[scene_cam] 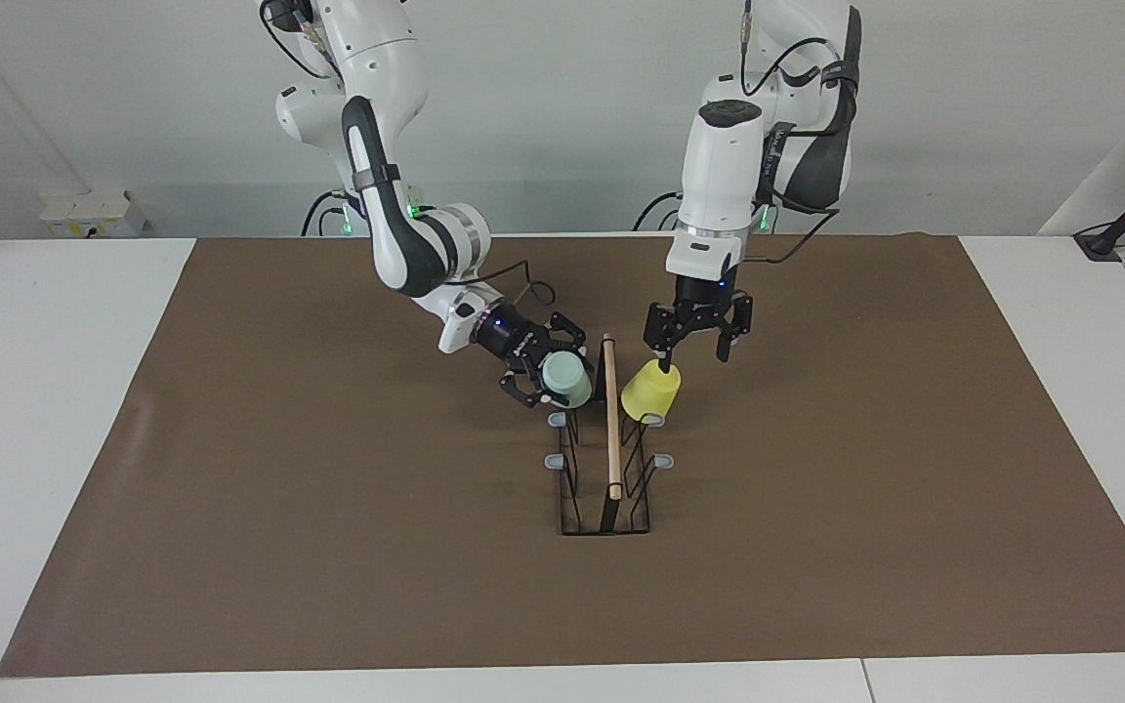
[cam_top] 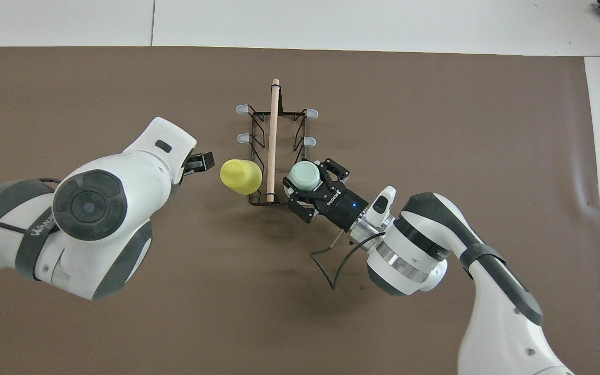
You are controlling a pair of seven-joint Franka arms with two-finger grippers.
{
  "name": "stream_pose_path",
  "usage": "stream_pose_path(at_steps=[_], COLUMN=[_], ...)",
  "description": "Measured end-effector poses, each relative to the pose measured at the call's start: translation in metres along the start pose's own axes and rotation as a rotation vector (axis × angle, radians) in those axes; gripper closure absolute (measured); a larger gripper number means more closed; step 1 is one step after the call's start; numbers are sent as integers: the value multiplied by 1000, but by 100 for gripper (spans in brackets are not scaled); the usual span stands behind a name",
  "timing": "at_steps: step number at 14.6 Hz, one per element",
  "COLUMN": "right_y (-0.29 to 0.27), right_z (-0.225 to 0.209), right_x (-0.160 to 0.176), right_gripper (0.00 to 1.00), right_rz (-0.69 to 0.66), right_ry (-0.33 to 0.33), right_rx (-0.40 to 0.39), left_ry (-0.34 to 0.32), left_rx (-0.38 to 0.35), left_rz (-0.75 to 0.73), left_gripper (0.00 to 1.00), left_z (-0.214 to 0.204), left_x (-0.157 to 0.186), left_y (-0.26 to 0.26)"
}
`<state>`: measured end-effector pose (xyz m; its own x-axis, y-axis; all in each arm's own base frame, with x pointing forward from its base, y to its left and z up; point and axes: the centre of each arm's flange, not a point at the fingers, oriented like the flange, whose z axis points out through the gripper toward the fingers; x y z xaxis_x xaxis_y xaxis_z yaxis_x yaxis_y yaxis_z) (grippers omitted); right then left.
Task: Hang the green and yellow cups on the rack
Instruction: 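Open the left gripper and withdraw it from the yellow cup, then open the right gripper and pull it back from the green cup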
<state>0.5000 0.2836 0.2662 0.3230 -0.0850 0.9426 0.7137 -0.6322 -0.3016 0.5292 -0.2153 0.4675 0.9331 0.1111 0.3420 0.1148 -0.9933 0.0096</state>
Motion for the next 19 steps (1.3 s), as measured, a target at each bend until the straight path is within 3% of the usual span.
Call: stream_pose_path(at_steps=[2,5,10,12,19], right_y=[1,2,4,4,6], right_z=[0,-1,-4,-6,-17], right_x=[0,0,-3,-5,-17], right_gripper=[30,1,0,0,0], right_rz=[0,0,0,0,0], right_ry=[-2,-5,-32,-50,-150], right_rx=[-3,-8,-27,-38,-101], left_ry=[-45,-135,-228,-235,-277], left_rx=[-12,-41,-28,-27,-21], left_rz=[41,99,233,267,277], left_gripper=[0,0,0,0,0], left_z=[-6,-34,-100,-117,-134], left_x=[16,49,87,95,101], left_y=[-23,-66,-133,-155,-196])
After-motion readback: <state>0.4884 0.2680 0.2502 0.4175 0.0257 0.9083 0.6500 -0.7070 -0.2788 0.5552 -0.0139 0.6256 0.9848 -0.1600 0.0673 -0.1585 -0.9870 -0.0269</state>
